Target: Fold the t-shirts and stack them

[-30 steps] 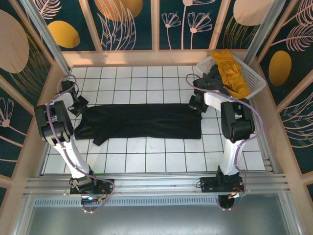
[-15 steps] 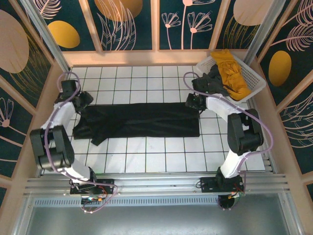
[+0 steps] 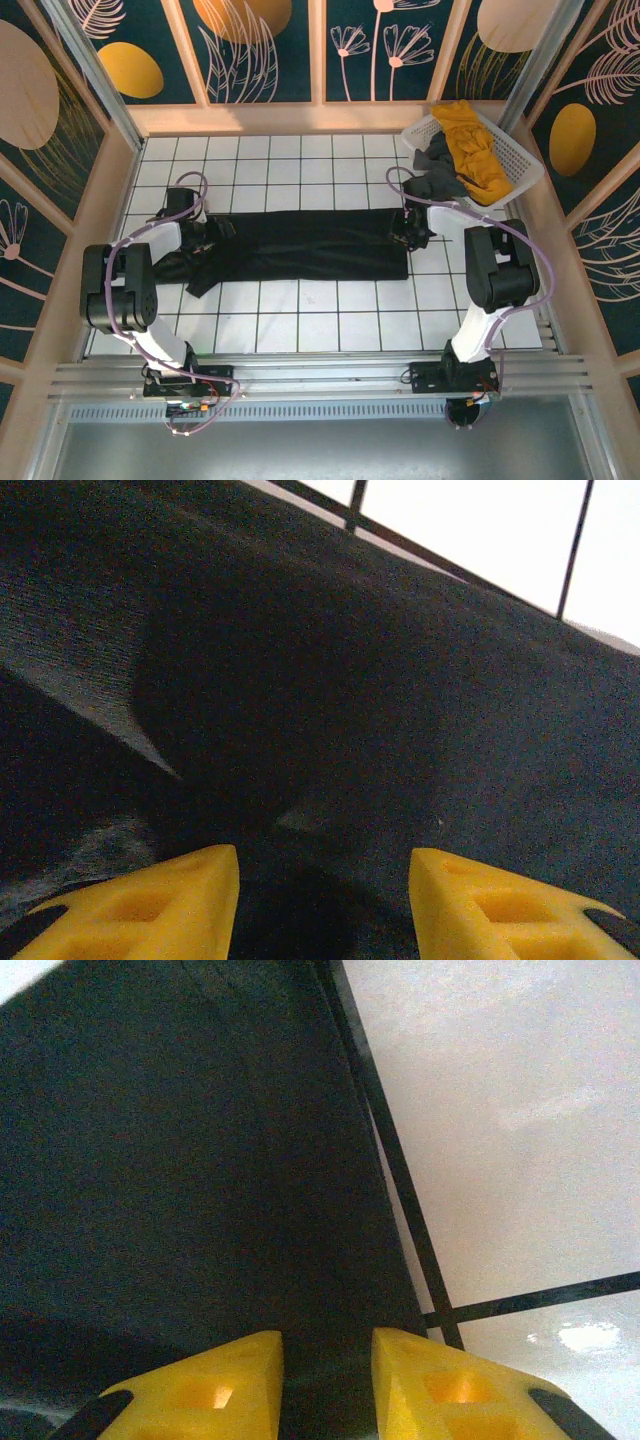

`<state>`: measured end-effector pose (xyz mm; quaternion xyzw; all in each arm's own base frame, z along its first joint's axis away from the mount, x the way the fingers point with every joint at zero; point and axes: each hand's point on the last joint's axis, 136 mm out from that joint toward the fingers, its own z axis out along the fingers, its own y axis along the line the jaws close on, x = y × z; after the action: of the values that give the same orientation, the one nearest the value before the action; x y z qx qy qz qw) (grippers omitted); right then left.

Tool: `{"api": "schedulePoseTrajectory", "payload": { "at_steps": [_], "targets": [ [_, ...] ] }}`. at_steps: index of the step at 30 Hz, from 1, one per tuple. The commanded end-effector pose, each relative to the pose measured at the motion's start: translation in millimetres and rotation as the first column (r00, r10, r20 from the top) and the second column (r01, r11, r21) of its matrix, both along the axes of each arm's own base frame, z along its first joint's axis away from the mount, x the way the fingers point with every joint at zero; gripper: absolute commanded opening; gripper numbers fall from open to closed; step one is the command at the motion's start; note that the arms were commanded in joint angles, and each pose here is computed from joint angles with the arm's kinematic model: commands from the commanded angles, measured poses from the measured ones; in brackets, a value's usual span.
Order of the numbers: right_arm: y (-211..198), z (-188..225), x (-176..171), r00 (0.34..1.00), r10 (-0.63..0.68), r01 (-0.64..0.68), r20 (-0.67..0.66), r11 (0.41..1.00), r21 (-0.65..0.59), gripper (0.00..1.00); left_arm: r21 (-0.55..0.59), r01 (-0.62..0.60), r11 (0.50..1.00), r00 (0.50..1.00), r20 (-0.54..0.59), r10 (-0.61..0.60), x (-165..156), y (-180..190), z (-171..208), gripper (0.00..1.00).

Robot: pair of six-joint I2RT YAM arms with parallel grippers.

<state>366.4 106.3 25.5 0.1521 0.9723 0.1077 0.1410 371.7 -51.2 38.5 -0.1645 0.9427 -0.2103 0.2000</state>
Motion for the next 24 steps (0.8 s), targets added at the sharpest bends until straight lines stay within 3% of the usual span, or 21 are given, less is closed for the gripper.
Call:
{"api": "schedulePoseTrajectory", "payload": {
  "at_steps": [1,9,13,21,24],
  "targets": [
    [2,0,-5,1.0,-0.012,0.012,-0.024,1.0,0.012,0.3,-0.013,0.077,0.997,0.997,-0.01,-0.077,-12,-11,-4,0.46],
    [1,7,1,1.0,-0.028,0.028,-0.003,1.0,0.009,0.3,-0.024,0.084,0.996,0.996,-0.013,-0.084,-33,-20,9,0.17],
    [0,11,5,0.999,-0.034,0.034,0.009,0.999,0.003,0.3,-0.085,0.059,0.995,0.998,-0.004,-0.06,-48,-34,27,0.05],
    [2,17,6,0.999,-0.038,0.037,0.017,0.999,0.01,0.3,-0.243,-0.054,0.968,0.99,-0.142,0.019,-94,-75,21,0.03],
    [2,18,6,0.999,-0.035,0.035,0.017,0.999,0.011,0.3,-0.269,-0.162,0.95,0.968,-0.232,0.099,-108,-79,11,0.21]
  ]
}}
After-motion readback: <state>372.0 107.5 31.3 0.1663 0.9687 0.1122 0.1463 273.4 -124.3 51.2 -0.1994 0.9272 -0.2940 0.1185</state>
